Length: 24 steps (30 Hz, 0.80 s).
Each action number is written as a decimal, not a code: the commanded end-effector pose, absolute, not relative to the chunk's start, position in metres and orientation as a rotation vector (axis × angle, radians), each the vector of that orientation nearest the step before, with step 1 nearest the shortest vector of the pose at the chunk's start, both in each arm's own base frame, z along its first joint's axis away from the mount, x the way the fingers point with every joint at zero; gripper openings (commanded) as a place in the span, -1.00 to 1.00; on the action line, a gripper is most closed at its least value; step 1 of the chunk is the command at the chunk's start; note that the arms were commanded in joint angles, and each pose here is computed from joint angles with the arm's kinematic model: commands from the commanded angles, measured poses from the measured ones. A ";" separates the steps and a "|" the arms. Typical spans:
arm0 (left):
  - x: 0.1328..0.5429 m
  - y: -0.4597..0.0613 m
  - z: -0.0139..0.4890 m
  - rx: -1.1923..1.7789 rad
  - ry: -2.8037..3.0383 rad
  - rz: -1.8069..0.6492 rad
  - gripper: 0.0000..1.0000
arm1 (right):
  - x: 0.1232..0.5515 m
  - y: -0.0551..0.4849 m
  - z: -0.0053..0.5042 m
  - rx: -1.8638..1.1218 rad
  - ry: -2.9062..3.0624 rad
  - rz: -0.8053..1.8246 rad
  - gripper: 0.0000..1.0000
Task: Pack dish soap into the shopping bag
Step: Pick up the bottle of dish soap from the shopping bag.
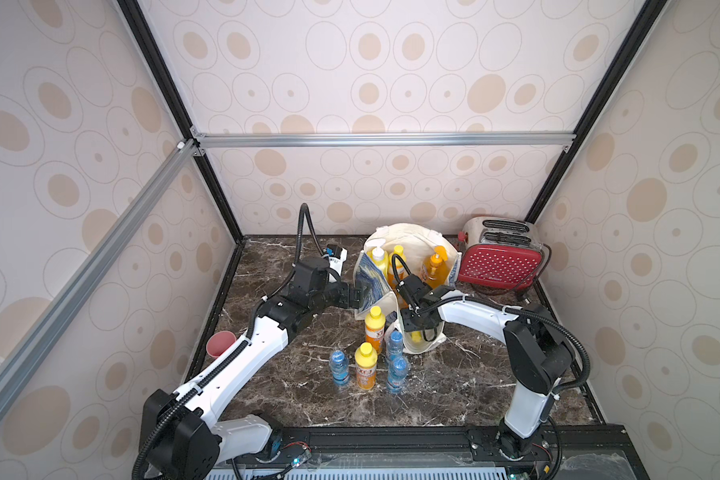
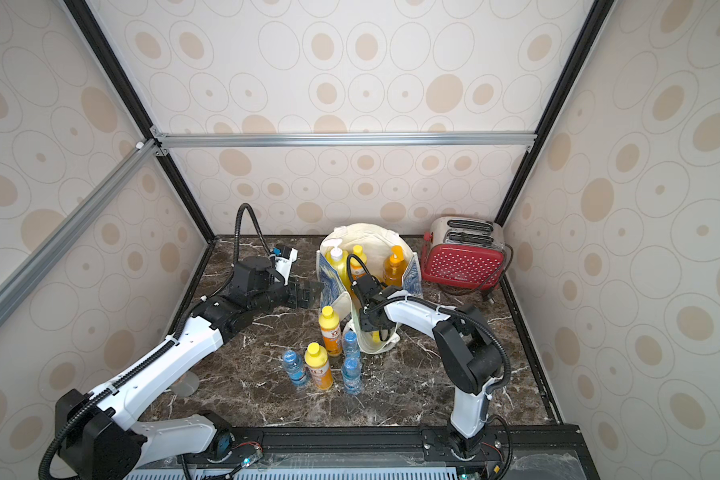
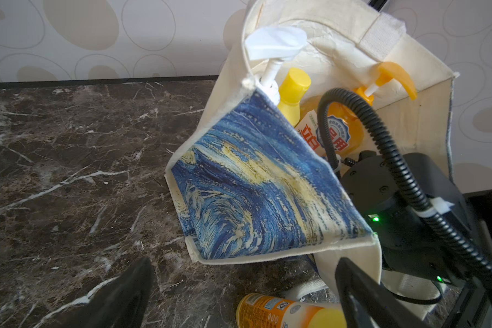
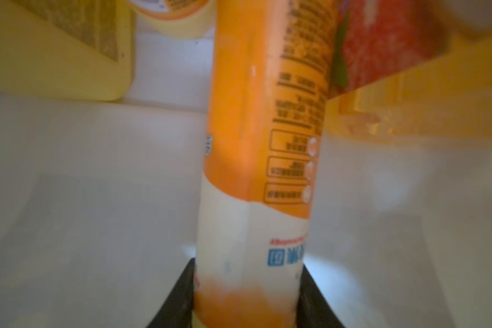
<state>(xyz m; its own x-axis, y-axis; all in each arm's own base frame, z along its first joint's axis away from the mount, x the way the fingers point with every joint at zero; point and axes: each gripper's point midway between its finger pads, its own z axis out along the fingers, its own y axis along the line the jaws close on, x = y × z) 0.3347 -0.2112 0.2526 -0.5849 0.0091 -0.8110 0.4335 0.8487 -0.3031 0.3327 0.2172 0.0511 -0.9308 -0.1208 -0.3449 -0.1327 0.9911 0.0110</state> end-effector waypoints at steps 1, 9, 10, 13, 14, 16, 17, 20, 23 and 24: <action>0.334 -0.212 0.263 0.329 2.096 -0.608 0.99 | 0.336 0.218 0.071 -0.215 2.764 0.042 -0.64; 0.334 -0.213 0.259 0.327 2.097 -0.610 0.99 | 0.338 0.207 0.150 -0.282 2.680 -0.004 -0.89; 0.334 -0.213 0.260 0.325 2.096 -0.610 0.99 | 0.339 0.206 0.160 -0.288 2.667 -0.009 -0.90; 0.333 -0.213 0.259 0.326 2.096 -0.610 0.99 | 0.341 0.204 0.184 -0.307 2.634 -0.019 -0.93; 0.333 -0.212 0.259 0.324 2.095 -0.608 0.99 | 0.341 0.204 0.190 -0.313 2.626 -0.019 -0.93; 0.333 -0.212 0.260 0.326 2.092 -0.608 0.99 | 0.344 0.204 0.201 -0.325 2.606 -0.021 -0.95; 0.333 -0.211 0.260 0.325 2.091 -0.606 0.99 | 0.345 0.204 0.205 -0.329 2.597 -0.023 -0.95; 0.333 -0.211 0.261 0.323 2.091 -0.604 0.99 | 0.352 0.205 0.215 -0.338 2.563 -0.029 -0.97; 0.332 -0.210 0.261 0.322 2.092 -0.601 0.99 | 0.359 0.206 0.229 -0.344 2.539 -0.027 -0.98; 0.332 -0.210 0.261 0.322 2.091 -0.602 0.99 | 0.361 0.207 0.235 -0.350 2.530 -0.025 -0.99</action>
<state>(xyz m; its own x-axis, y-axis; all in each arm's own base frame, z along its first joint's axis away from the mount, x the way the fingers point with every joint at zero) 0.3352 -0.2100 0.2496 -0.5821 0.0070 -0.8131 0.4285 0.8525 -0.2995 0.3454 0.2106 0.1896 -0.8615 -0.2579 -0.4375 -0.2548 0.9647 -0.0670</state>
